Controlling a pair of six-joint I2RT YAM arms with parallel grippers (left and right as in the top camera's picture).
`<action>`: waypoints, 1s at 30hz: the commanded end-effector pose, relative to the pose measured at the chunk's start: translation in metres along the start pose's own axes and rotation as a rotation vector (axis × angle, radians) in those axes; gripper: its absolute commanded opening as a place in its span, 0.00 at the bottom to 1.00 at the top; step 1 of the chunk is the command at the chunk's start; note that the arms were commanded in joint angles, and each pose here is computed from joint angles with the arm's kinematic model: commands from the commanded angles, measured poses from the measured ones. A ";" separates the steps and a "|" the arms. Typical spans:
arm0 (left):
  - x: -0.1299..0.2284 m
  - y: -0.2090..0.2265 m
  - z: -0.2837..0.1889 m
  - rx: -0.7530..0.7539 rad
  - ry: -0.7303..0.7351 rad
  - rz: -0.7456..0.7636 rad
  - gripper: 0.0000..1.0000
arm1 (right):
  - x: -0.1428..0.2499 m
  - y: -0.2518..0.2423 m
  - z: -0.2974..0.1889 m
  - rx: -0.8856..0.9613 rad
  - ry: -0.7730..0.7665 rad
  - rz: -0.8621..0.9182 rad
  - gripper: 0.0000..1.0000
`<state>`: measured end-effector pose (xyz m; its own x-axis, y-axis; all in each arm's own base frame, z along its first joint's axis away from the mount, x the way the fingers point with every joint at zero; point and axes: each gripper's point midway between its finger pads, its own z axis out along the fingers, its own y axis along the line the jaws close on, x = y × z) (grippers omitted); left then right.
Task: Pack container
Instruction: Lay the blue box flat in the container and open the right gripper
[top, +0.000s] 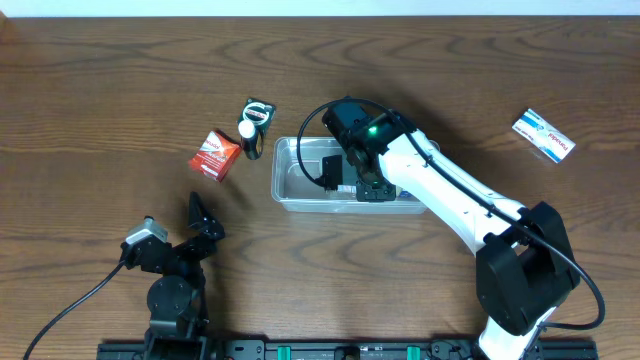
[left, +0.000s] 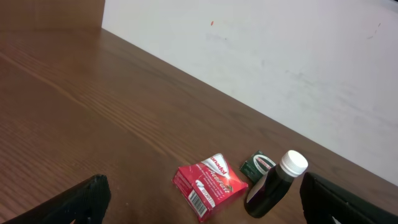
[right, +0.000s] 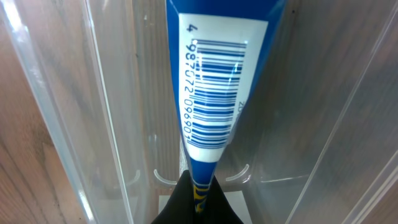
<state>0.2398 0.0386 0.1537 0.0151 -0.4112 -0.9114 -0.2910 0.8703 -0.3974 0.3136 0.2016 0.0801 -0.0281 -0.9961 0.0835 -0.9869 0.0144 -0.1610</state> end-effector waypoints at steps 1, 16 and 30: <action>0.013 0.011 0.001 -0.041 0.029 0.034 0.98 | -0.002 0.003 -0.001 0.011 -0.003 -0.008 0.01; 0.013 0.011 0.001 -0.041 0.029 0.034 0.98 | -0.006 -0.028 -0.003 0.153 0.003 -0.016 0.01; 0.013 0.011 0.001 -0.041 0.029 0.034 0.98 | -0.003 -0.024 -0.002 0.133 0.008 -0.005 0.01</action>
<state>0.2398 0.0386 0.1537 0.0151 -0.4112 -0.9114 -0.2910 0.8703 -0.3974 0.3396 0.2050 0.0831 -0.0285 -0.9959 0.0854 -0.9597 0.0034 -0.2811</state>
